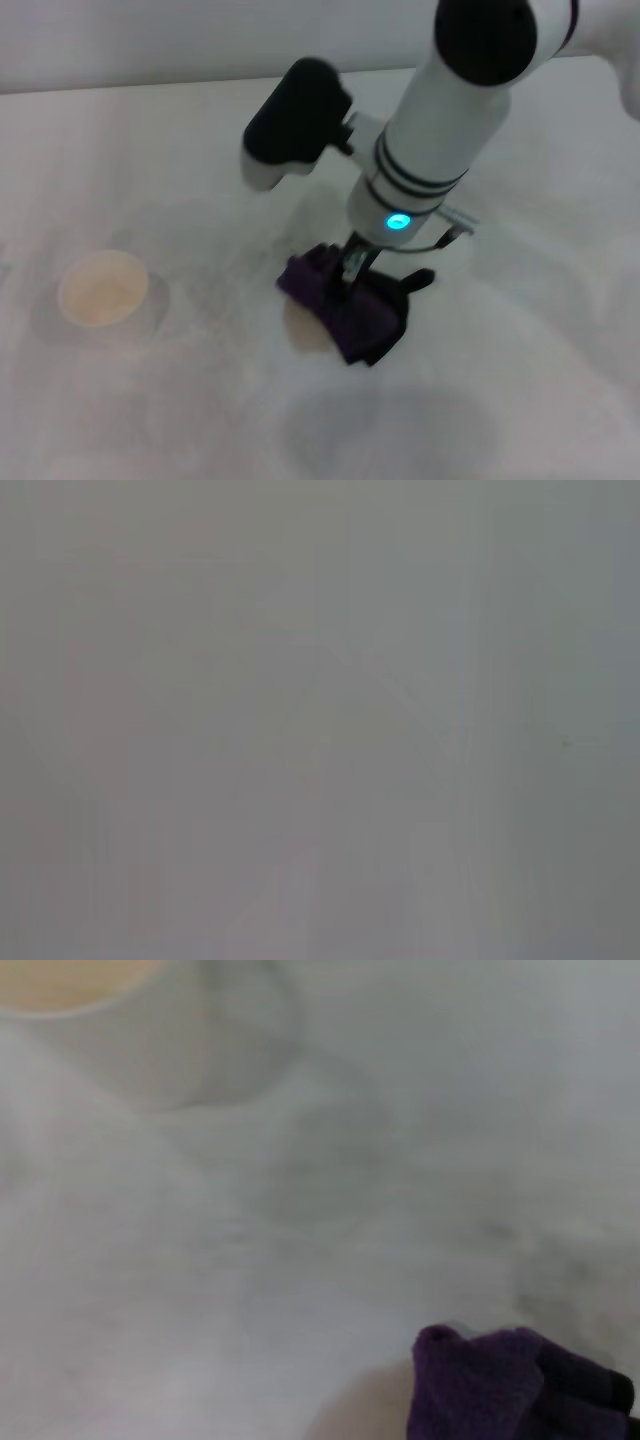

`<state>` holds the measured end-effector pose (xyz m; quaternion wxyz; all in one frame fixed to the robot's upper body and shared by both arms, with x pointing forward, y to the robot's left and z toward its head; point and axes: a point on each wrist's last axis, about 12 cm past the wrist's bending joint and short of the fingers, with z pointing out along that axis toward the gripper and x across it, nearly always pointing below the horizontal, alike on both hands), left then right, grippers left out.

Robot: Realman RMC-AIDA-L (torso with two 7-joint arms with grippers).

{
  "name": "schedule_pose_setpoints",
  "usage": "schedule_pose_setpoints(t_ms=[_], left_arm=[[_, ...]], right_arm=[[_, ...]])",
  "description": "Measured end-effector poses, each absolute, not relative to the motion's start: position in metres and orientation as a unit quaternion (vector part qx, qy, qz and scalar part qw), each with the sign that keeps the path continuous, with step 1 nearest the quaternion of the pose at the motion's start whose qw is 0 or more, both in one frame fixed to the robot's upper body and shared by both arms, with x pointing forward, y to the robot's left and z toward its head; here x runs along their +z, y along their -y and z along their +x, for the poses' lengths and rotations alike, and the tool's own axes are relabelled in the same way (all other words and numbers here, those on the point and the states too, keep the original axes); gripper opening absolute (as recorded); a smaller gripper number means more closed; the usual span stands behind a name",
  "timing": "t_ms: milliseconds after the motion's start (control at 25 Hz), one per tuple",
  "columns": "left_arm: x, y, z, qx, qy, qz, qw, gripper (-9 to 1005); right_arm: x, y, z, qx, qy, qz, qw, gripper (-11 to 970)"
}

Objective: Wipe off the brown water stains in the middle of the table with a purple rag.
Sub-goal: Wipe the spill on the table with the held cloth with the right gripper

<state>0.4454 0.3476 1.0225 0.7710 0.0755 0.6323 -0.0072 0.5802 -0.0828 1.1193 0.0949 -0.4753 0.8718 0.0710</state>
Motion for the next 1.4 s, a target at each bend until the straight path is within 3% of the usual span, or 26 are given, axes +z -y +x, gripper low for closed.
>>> schedule_pose_setpoints(t_ms=[560,1120,1400], left_arm=[[1.023,-0.347,0.445,-0.009,-0.631,0.078,0.772,892],[1.022,-0.348,0.442,-0.007,-0.632,0.076,0.771,892],[1.023,-0.347,0.444,-0.009,-0.631,0.077,0.772,893]], right_arm=[[1.117,0.047,0.543,0.108,-0.825,-0.549,0.085,95],[1.134,0.098,0.598,-0.02,-0.879,-0.46,0.12,96],[1.132,0.088,0.587,-0.014,-0.871,-0.48,0.109,96]])
